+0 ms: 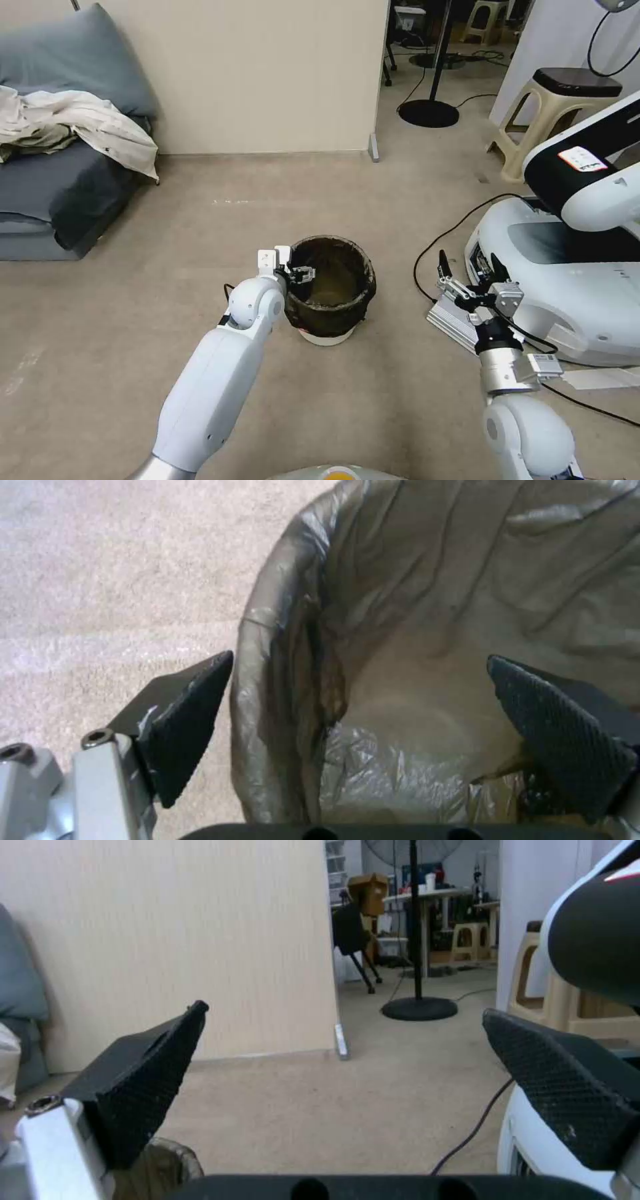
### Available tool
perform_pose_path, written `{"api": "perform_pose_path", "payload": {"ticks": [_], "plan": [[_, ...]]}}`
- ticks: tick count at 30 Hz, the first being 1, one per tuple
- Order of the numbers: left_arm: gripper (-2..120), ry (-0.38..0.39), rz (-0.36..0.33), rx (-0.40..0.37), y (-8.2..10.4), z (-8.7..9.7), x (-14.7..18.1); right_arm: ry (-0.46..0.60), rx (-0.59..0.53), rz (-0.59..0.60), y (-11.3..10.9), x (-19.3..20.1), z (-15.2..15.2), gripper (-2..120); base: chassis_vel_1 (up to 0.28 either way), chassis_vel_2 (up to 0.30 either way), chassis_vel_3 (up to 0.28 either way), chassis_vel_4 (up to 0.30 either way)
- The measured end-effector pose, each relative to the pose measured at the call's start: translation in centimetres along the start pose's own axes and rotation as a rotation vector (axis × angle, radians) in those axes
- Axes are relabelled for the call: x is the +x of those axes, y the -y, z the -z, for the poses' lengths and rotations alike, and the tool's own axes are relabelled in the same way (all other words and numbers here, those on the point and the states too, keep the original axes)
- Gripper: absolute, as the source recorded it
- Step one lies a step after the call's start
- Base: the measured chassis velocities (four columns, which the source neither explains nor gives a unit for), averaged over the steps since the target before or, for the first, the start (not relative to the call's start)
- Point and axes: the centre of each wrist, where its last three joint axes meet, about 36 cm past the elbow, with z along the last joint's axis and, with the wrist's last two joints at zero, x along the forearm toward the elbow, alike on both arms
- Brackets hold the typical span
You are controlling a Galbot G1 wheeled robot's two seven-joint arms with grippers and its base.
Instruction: Pick up the trash can from the floor.
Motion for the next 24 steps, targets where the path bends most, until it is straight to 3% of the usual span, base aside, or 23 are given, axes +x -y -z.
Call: {"api": "perform_pose_path", "payload": {"ticks": [16, 24], "plan": [[91, -0.048, 0.013, -0.004, 0.6, -0.3, -1.9, -0.002, 0.002, -0.005, 0.1, -0.1, -0.3, 100, 0.0, 0.0, 0.0, 0.0], [66, -0.057, 0.032, -0.003, 0.4, -0.3, -2.5, -0.001, 0.002, -0.008, 0.1, -0.1, -0.5, 100, 0.0, 0.0, 0.0, 0.0]]}}
